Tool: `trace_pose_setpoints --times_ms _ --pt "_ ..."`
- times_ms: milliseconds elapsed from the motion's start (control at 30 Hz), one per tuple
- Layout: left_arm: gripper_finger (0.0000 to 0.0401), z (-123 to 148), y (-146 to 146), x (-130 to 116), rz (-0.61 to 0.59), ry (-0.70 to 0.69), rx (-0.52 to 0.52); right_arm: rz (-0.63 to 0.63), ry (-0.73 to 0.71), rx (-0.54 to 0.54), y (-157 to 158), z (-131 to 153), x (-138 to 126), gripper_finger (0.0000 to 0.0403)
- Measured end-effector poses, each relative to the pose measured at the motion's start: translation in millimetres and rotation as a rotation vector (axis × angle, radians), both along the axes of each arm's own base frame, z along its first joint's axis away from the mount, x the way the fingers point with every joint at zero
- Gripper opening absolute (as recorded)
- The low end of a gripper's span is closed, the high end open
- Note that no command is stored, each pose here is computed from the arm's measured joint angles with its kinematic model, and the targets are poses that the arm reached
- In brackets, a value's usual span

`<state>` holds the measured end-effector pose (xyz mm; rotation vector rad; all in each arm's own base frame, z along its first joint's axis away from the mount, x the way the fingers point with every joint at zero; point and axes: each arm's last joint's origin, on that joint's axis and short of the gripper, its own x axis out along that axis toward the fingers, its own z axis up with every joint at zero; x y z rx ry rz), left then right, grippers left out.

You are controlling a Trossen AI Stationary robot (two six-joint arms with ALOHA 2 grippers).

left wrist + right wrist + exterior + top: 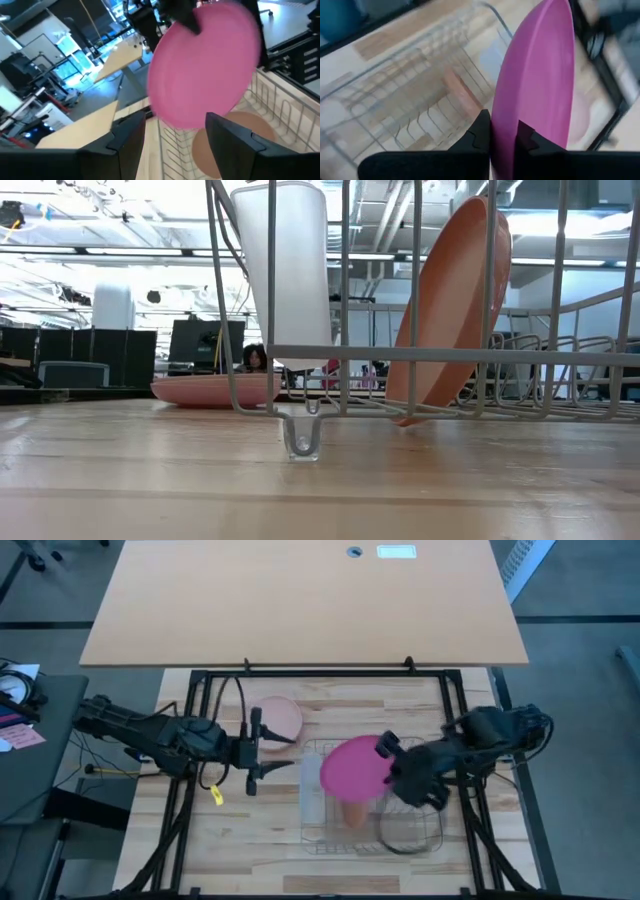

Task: Sort dishes
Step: Put the pink plate in the dish rack

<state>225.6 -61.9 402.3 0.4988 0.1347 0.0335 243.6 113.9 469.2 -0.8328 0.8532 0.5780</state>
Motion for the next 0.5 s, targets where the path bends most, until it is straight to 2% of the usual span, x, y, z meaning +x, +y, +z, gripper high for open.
trace_pose_setpoints --times_ms 133,300,500 --pt "0.0202 1 0 0 0.008 -0.013 -0.006 0.094 -0.047 -0.002 5 11 -21 0.0031" --pt "0.0202 1 0 0 0.019 -0.018 -0.089 0.051 -0.067 0.071 4 20 -38 0.0023" --pt "0.0201 1 0 0 0.026 -0.023 -0.154 0.044 -0.077 0.226 -6 36 -69 0.0020"
